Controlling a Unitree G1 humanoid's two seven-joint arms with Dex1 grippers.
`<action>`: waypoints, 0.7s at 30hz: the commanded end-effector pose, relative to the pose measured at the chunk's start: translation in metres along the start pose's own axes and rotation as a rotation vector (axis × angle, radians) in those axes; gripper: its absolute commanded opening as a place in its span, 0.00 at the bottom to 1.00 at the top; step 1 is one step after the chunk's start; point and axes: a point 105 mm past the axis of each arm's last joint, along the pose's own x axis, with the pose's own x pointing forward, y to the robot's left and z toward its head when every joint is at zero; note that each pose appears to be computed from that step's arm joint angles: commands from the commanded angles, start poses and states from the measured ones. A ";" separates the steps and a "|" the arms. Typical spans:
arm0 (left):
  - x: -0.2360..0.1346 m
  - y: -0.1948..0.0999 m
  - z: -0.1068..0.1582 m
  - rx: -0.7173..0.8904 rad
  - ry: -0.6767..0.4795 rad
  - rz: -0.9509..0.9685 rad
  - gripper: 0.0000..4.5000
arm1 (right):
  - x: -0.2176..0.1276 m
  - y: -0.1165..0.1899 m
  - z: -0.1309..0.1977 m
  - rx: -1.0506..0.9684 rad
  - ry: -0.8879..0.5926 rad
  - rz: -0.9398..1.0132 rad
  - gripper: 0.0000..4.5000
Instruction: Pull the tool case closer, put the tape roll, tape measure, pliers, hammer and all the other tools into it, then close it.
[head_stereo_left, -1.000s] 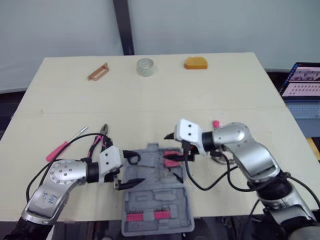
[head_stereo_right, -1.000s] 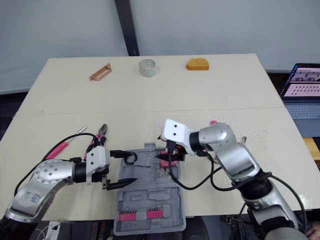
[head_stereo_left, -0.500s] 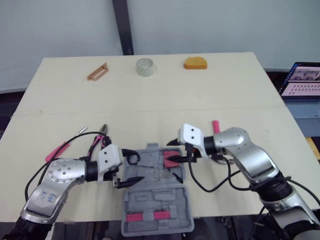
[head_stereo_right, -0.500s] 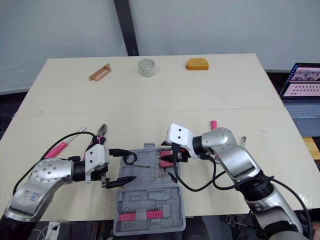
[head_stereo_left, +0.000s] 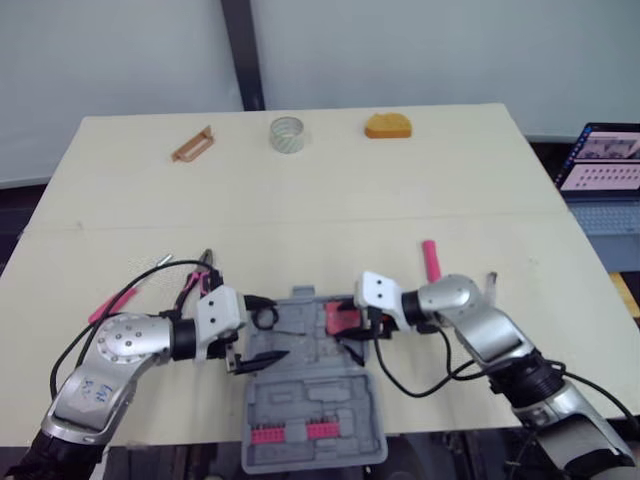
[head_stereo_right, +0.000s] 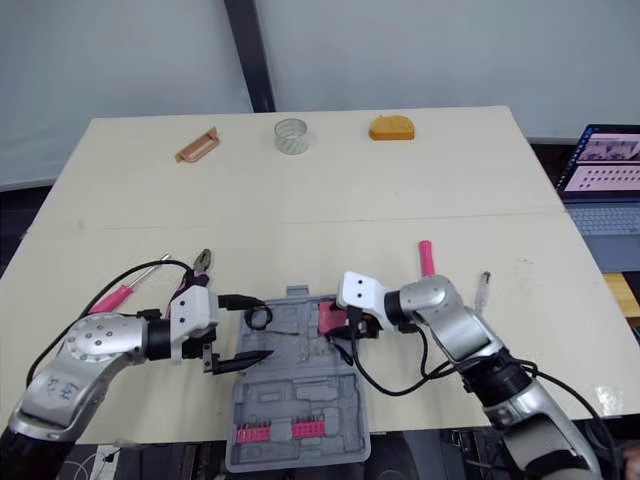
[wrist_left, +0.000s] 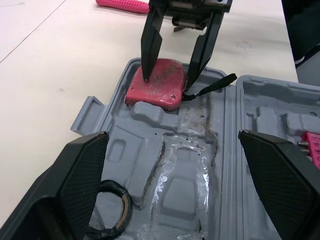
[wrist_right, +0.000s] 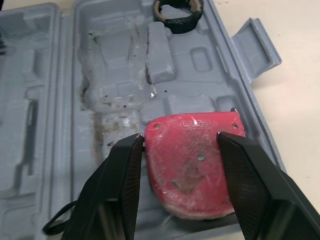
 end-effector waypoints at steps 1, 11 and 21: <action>-0.002 -0.001 0.008 0.028 -0.024 0.000 1.00 | -0.001 -0.003 0.002 -0.020 -0.017 0.002 0.56; -0.003 -0.001 0.006 0.025 -0.024 0.004 1.00 | -0.005 -0.005 0.010 -0.002 -0.057 0.019 0.29; -0.002 -0.001 0.007 0.022 -0.030 0.003 1.00 | -0.010 -0.018 0.018 0.006 -0.084 -0.031 0.29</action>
